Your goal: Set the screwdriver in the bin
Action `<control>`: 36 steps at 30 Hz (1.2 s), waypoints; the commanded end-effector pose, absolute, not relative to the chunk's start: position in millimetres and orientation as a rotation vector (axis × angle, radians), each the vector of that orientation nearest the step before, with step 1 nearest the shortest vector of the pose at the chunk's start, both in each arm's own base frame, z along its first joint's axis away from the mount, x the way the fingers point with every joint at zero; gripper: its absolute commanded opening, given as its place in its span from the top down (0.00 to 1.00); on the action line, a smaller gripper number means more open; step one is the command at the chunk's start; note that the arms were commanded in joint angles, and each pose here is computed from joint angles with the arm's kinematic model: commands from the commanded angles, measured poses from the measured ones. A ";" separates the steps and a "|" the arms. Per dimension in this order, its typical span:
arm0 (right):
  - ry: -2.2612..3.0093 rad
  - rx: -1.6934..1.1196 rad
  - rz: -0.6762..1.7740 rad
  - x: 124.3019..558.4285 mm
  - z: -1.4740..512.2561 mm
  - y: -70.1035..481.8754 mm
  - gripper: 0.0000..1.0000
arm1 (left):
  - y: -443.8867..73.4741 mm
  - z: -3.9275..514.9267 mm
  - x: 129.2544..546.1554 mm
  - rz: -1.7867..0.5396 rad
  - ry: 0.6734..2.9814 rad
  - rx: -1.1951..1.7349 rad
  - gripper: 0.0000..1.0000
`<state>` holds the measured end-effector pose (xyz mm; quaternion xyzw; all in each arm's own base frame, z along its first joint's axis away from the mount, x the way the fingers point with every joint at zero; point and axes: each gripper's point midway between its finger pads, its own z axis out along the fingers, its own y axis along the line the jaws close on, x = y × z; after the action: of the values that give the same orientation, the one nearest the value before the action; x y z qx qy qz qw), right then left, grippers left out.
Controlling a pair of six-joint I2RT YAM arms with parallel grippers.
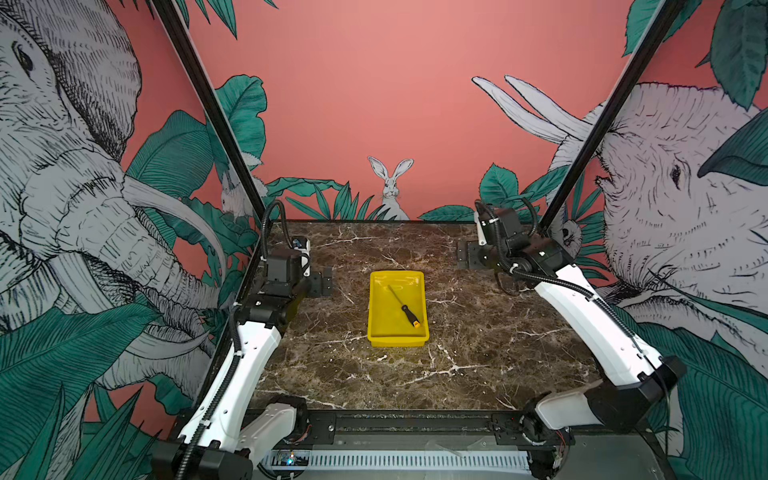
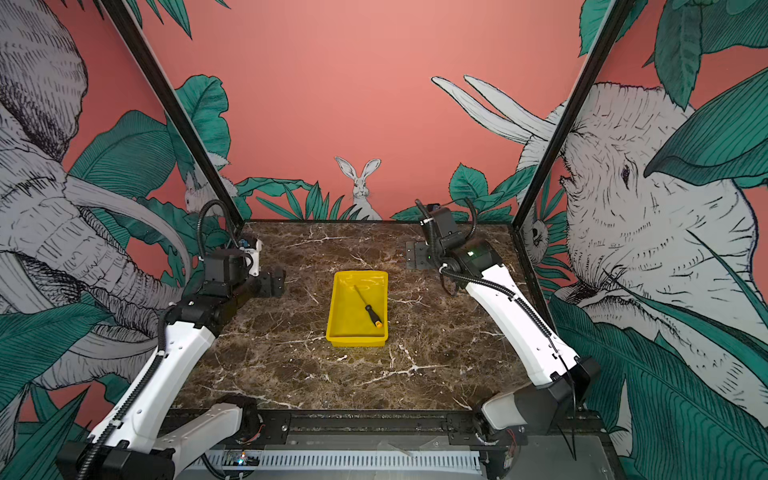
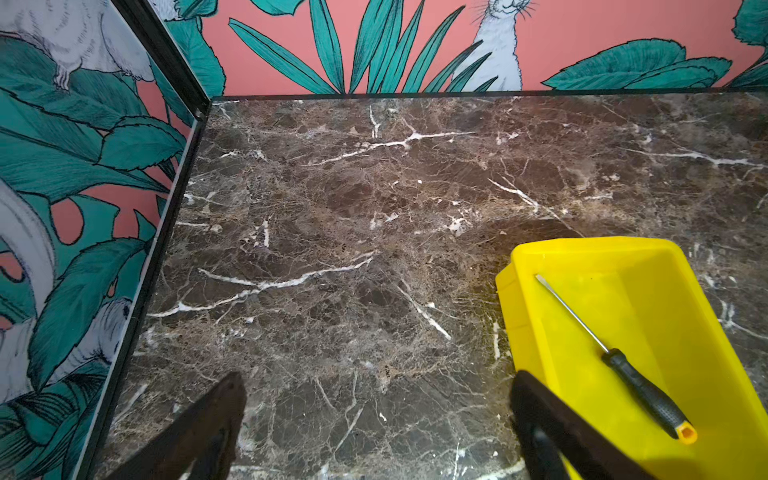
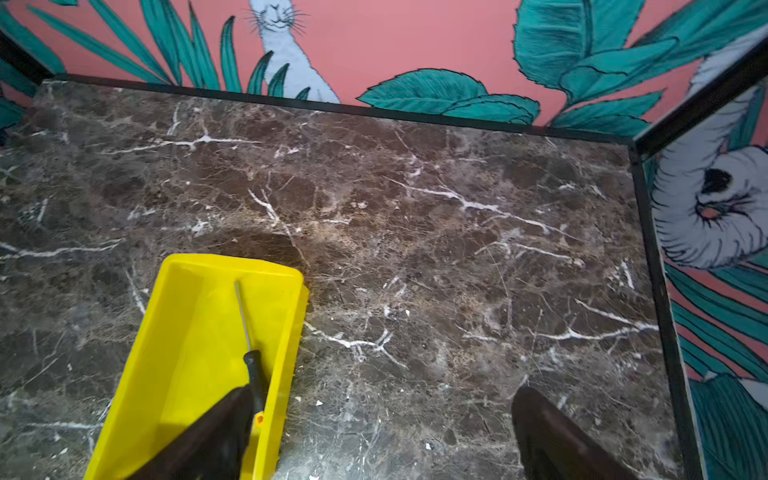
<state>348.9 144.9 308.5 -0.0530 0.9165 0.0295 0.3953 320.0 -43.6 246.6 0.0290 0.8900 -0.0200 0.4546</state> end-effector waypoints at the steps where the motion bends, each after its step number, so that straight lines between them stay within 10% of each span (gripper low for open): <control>1: 2.330 -0.062 -0.026 344.2 304.0 110.1 0.01 | -36.4 246.5 317.5 -0.002 2.160 0.078 0.00; 23: 2.218 0.020 -0.040 331.3 288.9 44.7 0.01 | -36.7 249.5 329.0 0.071 1.812 0.175 0.00; 36: 1.918 -0.096 -0.298 346.8 232.1 20.8 0.01 | -9.7 162.7 359.2 0.286 1.826 0.101 0.00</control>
<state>332.0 30.8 202.2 -0.0286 0.8645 -0.0766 0.4959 347.5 -16.6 132.7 0.0620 0.8328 0.1019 0.5406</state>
